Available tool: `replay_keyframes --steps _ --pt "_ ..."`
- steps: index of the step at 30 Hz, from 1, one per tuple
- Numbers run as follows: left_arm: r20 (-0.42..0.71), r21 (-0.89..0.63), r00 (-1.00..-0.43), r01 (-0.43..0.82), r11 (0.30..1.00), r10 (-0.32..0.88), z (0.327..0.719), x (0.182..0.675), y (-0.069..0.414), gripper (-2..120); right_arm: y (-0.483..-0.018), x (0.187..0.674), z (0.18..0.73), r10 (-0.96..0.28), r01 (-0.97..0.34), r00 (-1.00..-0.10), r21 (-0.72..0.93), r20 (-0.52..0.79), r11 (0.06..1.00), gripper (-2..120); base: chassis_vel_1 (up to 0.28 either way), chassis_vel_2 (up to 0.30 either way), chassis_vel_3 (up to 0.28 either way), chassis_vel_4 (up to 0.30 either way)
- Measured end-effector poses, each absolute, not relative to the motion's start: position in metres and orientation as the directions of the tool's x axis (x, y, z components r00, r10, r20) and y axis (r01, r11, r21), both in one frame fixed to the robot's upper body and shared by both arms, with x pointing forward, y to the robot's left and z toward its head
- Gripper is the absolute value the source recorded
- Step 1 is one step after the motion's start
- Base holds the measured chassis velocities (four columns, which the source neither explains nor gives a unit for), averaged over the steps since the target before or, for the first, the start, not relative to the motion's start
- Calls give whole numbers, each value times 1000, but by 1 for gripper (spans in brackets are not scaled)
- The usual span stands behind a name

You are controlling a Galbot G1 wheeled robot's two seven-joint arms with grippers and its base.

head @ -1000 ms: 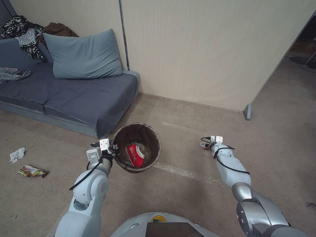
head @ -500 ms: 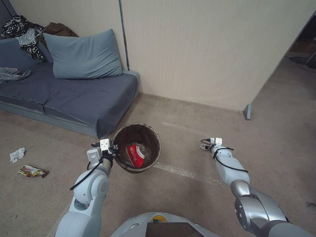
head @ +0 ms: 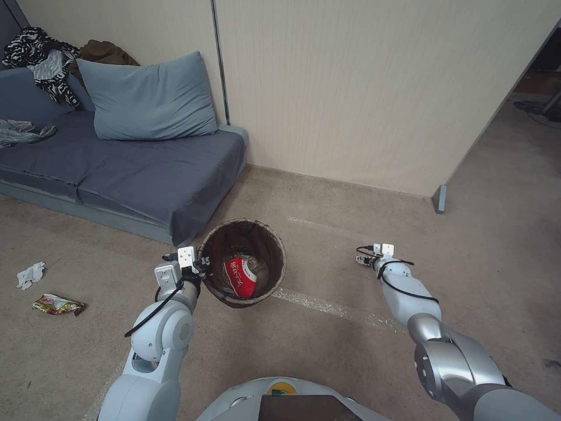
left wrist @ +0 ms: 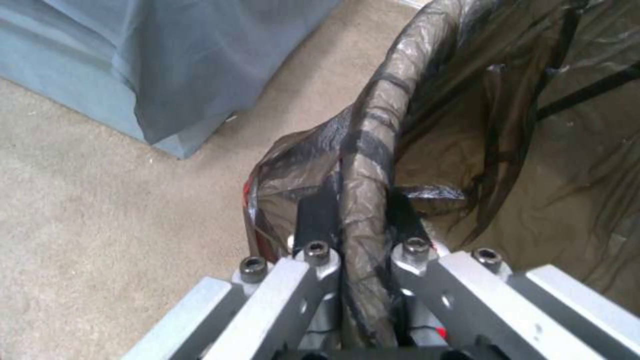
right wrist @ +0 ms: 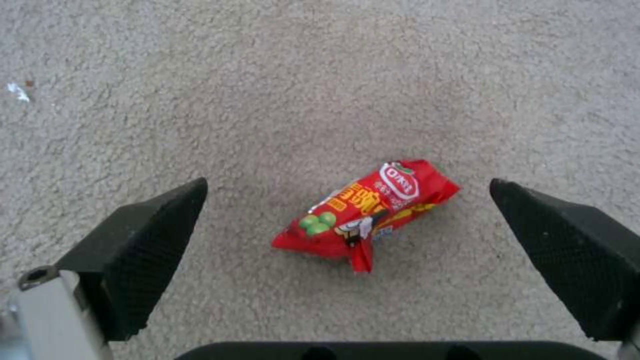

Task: Pick up the trash bin, then pick up the garbage from the floor and place it into the trash bin.

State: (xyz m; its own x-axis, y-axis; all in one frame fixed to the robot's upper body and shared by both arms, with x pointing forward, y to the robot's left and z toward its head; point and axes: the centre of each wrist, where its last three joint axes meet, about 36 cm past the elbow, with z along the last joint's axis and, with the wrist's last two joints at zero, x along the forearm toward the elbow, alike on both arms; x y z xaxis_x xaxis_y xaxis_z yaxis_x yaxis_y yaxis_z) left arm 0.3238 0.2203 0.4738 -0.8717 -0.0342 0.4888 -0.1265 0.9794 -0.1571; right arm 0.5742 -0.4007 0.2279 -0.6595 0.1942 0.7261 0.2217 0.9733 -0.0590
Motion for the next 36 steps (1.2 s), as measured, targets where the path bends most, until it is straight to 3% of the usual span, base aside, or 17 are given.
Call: replay_keyframes --steps 13,17,21,24,25,27,29,34,36 --pt "490 -157 -871 -126 980 -34 473 325 221 3 -403 573 224 206 227 -647 -73 734 971 100 0 0 0 0" --pt "491 -157 -871 -126 980 -33 473 325 221 3 -404 574 222 211 228 -639 -79 740 970 91 0 0 0 0" --pt "492 -158 -870 -125 980 -32 472 325 221 3 -405 573 221 215 229 -633 -85 744 970 72 0 0 0 0" --pt "491 -158 -870 -125 979 -31 472 326 221 3 -405 573 221 217 229 -630 -89 746 969 68 0 0 0 0" --pt "491 -159 -871 -124 979 -31 472 326 221 3 -405 573 221 218 229 -629 -90 746 969 59 0 0 0 0" --pt "491 -159 -871 -124 979 -30 472 326 221 3 -405 573 221 218 228 -629 -92 746 969 55 0 0 0 0" --pt "490 -160 -871 -123 979 -30 473 326 221 3 -405 573 221 219 226 -629 -94 746 970 43 0 0 0 0" --pt "491 -160 -871 -123 979 -29 472 326 221 3 -405 573 221 219 225 -628 -96 746 970 35 0 0 0 0" --pt "491 -160 -871 -123 979 -29 472 326 221 3 -405 573 221 219 225 -628 -96 747 970 22 0 0 0 0"
